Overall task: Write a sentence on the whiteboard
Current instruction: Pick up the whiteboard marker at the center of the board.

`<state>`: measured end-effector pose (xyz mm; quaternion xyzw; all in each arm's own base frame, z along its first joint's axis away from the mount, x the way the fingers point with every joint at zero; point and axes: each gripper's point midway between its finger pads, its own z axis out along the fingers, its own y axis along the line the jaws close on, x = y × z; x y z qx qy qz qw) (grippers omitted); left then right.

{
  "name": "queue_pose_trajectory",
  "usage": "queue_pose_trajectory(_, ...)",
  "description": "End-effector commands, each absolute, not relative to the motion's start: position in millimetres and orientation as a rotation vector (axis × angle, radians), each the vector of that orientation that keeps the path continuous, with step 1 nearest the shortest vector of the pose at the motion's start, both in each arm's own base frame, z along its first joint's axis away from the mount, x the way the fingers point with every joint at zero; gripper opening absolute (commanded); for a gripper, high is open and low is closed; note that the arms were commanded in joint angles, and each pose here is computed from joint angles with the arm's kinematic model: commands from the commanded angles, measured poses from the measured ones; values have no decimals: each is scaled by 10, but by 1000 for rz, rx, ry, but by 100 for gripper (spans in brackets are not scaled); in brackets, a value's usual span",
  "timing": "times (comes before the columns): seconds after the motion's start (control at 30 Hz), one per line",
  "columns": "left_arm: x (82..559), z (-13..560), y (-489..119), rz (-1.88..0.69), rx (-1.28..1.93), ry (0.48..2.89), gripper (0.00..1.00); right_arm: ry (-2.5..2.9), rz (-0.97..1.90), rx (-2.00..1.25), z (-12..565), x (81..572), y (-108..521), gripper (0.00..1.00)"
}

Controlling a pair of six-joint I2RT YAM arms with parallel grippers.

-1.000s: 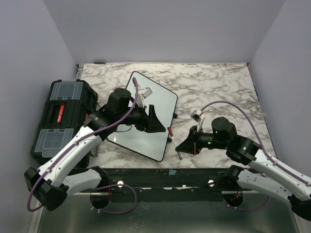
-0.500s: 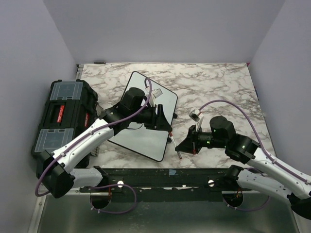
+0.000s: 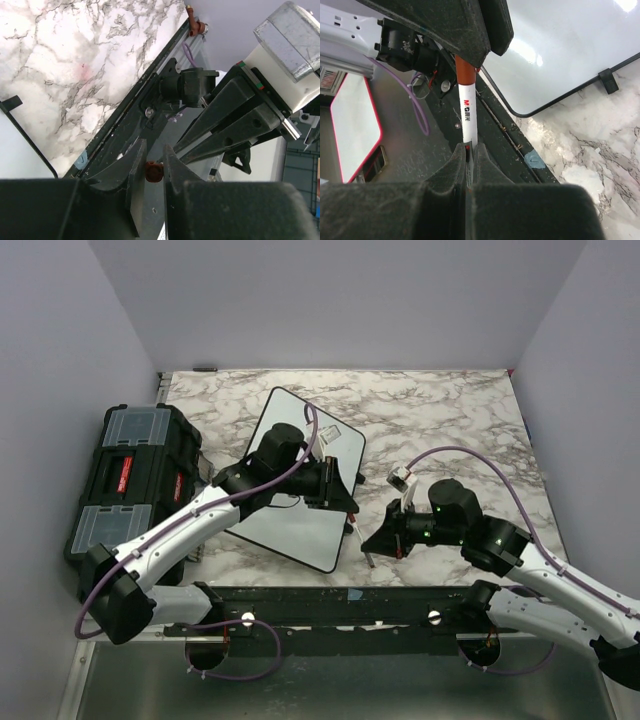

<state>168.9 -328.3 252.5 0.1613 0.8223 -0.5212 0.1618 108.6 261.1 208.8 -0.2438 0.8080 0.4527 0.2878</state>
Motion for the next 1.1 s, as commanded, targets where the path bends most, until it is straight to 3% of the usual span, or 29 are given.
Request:
queue_pose_trajectory(0.0, 1602, 2557, -3230, -1520, 444, 2308, 0, 2136, 1180, -639, 2158, 1120, 2594, 1)
queue_pose_trajectory(0.07, 1614, 2561, -3185, -1494, 416, 2295, 0, 2135, 1168, -617, 2166, 1147, 2581, 5)
queue_pose_trajectory(0.13, 1625, 2589, -3141, -1473, 391, 2275, 0, 2132, 1159, -585, 2190, 1177, 2567, 20)
queue_pose_trajectory(0.23, 1620, 2683, -3090, -1465, 367, 2236, 0, 2119, 1152, -523, 2251, 1225, 2544, 52)
queue_pose_trajectory(0.37, 1612, 2844, -3025, -1463, 332, 2177, 0, 2076, 1179, -436, 2395, 1273, 2537, 69)
queue_pose_trajectory(0.6, 1634, 3230, -2878, -1470, 227, 2033, 0, 1903, 1312, -251, 2837, 1336, 2518, 85)
queue_pose_trajectory(1.07, 1657, 4081, -2584, -1700, -99, 1616, 0, 1590, 1544, -205, 3655, 1337, 2647, 88)
